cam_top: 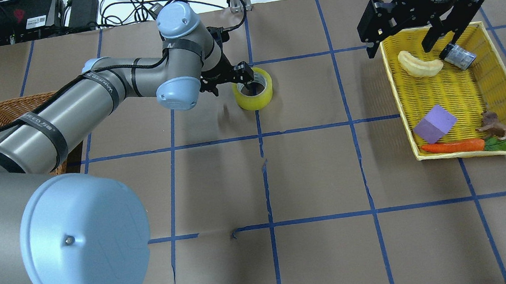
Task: Transfer tape with both arms
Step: 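Grasp the tape roll's rim with the left gripper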
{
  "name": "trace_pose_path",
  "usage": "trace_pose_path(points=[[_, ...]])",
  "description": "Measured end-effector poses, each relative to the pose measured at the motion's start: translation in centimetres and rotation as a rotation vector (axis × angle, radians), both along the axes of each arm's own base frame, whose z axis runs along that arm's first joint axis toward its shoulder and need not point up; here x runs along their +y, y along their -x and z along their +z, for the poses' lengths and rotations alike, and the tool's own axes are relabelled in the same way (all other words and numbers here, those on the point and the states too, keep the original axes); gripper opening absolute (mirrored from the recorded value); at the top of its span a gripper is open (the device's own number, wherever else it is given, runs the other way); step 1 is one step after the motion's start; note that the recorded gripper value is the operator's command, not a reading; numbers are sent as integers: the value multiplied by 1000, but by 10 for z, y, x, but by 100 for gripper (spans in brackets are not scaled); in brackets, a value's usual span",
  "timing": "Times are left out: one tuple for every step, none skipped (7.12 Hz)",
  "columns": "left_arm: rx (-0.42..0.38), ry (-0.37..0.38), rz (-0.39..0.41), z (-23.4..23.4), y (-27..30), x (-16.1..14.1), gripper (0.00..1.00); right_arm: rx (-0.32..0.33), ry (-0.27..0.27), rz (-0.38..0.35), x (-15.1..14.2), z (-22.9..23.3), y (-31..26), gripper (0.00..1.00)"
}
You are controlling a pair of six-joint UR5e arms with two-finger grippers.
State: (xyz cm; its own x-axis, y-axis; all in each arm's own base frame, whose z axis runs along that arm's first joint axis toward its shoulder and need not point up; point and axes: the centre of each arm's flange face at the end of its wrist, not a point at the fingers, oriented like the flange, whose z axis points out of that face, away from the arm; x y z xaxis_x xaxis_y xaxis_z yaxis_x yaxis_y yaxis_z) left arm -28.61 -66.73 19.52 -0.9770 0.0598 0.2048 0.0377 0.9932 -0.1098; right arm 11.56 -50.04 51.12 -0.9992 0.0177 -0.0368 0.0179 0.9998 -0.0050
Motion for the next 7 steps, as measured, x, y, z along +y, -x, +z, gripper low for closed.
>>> trace_pose_path(points=[[-1,-7,5,-5,0,0,34,0,0,0,0,0,0,100],[-1,-17,13,-9,0,0,4,0,0,0,0,0,0,100],[-3,-23,13,-12,0,0,0,0,0,0,0,0,0,100],[-8,-28,15,-12,-1,1,0,0,0,-1,0,0,0,100],[-10,-29,33,-9,-1,3,0,0,0,-1,0,0,1,100],[-11,-27,47,0,-3,4,0,0,0,-1,0,0,0,100],[-29,-26,58,14,-11,3,0,0,0,0,0,0,0,100]])
